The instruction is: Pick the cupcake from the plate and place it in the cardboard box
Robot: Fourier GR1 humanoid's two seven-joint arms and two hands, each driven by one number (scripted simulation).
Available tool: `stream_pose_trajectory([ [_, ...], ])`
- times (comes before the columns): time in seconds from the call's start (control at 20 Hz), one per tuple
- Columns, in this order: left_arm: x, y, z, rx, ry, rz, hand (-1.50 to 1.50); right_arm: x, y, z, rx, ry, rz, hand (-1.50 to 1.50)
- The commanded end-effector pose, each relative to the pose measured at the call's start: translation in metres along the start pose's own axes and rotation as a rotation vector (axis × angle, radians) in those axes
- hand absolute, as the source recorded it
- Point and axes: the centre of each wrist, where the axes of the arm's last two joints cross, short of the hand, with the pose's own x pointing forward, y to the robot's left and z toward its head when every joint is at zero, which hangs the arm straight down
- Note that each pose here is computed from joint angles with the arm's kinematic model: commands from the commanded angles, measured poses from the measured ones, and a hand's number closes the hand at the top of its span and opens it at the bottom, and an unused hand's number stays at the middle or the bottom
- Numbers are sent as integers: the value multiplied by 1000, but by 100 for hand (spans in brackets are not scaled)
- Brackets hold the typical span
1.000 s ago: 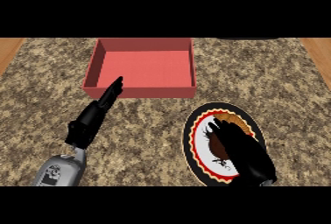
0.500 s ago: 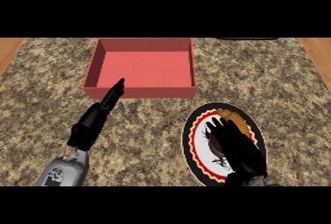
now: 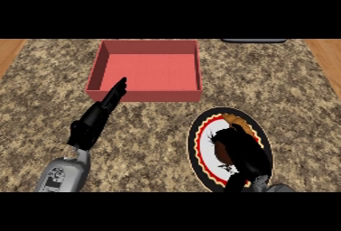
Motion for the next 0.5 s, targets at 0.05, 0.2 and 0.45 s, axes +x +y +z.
stream_pose_trajectory([
  [0.05,3,-5,5,9,7,2,0,0,39,-3,6,2,42,150],
  [0.2,0,-9,2,1,-6,-28,0,10,29,-17,-47,-4,59,150],
  [0.45,-2,-10,9,-27,-11,-3,0,104,-4,-24,-141,-32,70,150],
])
